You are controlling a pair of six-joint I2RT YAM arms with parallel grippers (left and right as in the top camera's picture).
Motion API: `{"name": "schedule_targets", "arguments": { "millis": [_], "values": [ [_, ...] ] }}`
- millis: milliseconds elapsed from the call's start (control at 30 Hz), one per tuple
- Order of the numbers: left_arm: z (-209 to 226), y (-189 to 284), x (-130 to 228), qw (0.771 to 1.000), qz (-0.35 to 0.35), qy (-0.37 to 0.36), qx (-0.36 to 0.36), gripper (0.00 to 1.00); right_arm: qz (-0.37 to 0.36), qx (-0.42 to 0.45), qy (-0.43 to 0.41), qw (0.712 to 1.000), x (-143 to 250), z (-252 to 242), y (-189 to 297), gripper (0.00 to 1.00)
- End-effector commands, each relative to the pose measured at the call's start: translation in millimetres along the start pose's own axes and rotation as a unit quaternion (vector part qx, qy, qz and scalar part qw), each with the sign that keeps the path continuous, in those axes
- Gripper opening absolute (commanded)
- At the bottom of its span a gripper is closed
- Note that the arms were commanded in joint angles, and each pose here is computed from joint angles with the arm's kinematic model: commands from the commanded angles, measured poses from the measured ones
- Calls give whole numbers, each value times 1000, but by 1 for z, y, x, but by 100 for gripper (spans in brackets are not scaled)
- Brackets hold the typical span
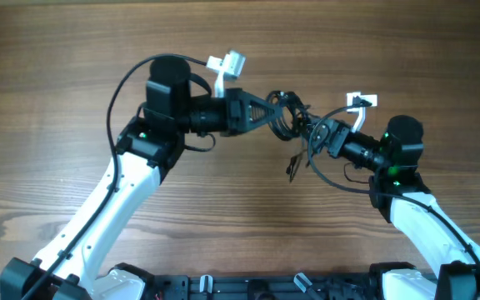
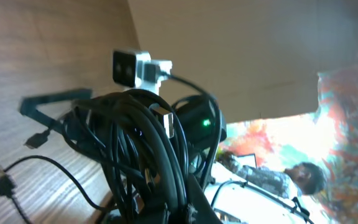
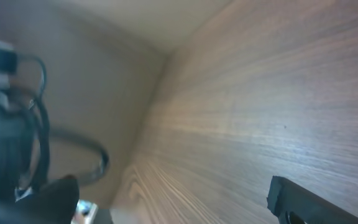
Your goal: Untangle cables
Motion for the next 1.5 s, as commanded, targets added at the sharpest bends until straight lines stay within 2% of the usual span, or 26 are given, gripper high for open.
{"name": "schedule_targets", "arguments": {
  "millis": [0,267,367,500,567,767,1000,1100,1133,1233,1333,1467],
  "values": [
    [-15,-7,16,999,29,-16,15,4,-12,13,-73,997,-1,-1,-6,100],
    [-17,-14,23,999,43,-9,15,4,-59,87,-115,988,-6,-20,-6,100],
    [-24,-12,24,998,53,-27,31,4,-59,156,-110,980,2,-40,-1,100],
    [-45,-10,28,992,73,-69,74,4,-33,324,-156,933,35,-86,23,100],
    [-52,-9,28,990,74,-86,87,4,-19,369,-179,912,46,-98,37,100],
    [-50,-9,28,990,72,-86,85,4,-13,377,-136,916,39,-107,50,100],
    [-42,-1,16,992,46,-94,72,4,-28,355,-157,921,30,-114,68,100],
    [-22,4,-3,998,-16,-52,26,4,-19,274,-143,951,23,-101,63,100],
    [-9,6,-13,998,-54,-22,-3,4,-10,222,-126,967,20,-89,57,100],
    [19,13,-29,987,-140,34,-75,4,3,156,-92,984,16,-73,51,100],
    [27,16,-36,979,-171,44,-97,4,-1,186,-101,977,18,-81,54,100],
    [13,22,-44,980,-184,44,-60,4,-9,276,-155,948,29,-101,65,100]
  ]
}}
Point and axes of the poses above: each gripper's point midway between its finger pads, its own y axis back along the fingers, its own z axis along the line the jaws close on, x = y × z, the point moved 5 cm from there along y, back along the fingers, and after that the axes turned 14 degrees about y, right-handed, at the moved point
